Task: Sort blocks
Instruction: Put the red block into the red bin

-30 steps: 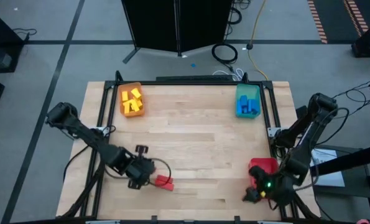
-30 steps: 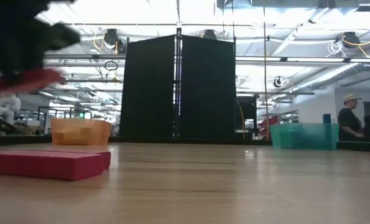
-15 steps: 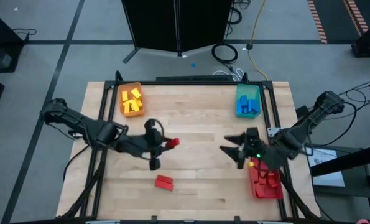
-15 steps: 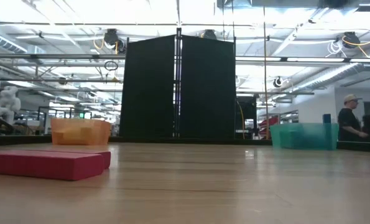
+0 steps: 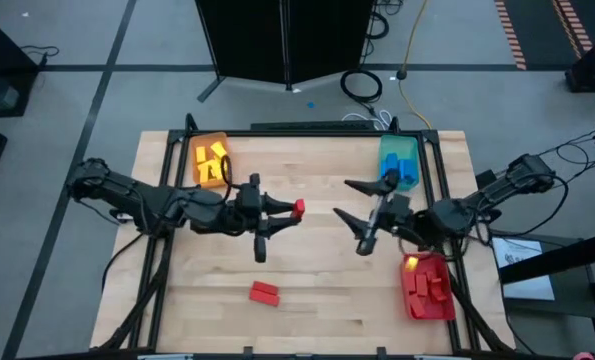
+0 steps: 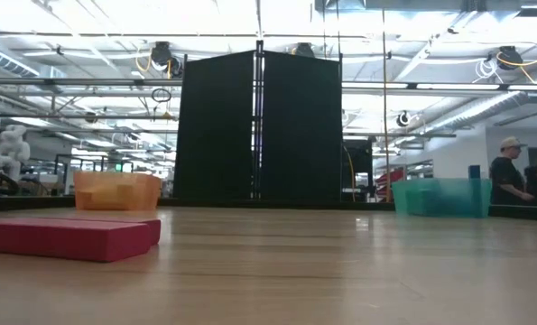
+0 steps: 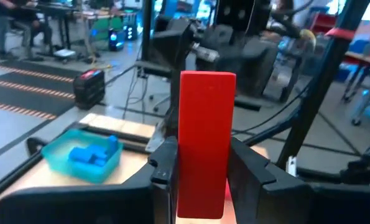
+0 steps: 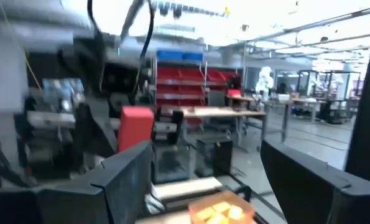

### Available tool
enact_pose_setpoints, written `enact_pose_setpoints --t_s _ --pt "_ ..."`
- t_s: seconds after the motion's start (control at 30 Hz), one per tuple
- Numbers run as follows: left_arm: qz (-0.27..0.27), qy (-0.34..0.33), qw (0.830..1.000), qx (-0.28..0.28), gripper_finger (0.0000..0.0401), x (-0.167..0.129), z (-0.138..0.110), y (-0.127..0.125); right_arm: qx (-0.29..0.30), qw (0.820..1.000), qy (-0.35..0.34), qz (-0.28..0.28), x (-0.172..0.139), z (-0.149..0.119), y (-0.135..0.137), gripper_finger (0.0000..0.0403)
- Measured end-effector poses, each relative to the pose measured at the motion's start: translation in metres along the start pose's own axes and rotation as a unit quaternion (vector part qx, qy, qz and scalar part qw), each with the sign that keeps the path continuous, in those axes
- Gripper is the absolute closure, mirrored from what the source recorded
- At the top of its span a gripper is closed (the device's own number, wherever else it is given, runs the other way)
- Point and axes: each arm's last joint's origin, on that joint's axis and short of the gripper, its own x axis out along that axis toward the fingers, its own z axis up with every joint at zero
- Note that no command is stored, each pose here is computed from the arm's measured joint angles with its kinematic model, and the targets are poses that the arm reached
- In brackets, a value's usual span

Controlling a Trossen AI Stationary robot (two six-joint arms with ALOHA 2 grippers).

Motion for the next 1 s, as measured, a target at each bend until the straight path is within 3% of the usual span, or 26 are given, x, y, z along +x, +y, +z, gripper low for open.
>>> enact_pose_setpoints --t_s 0.1,0.23,0.5,0.77,1.0 --pt "-0.011 -0.007 1.0 -0.004 0.0317 0.004 0.0 0.001 -0.024 0.999 0.028 0.002 0.014 0.003 0.007 0.0112" --pt "-0.023 0.004 1.0 -0.001 0.0317 0.01 -0.004 0.002 -0.013 0.998 0.054 0.033 0.037 0.013 0.016 0.0112" --pt "-0.038 0.009 0.999 0.02 0.0317 0.014 -0.007 0.0 0.0 0.99 0.076 0.121 0.056 0.037 0.03 0.0112" --pt "-0.061 -0.037 0.997 0.026 0.0317 0.012 0.003 -0.002 0.021 0.986 0.099 0.131 0.056 0.032 0.032 0.0112" --pt "-0.075 -0.037 0.996 0.027 0.0317 0.012 0.003 -0.002 0.016 0.987 0.1 0.127 0.06 0.029 0.031 0.0112"
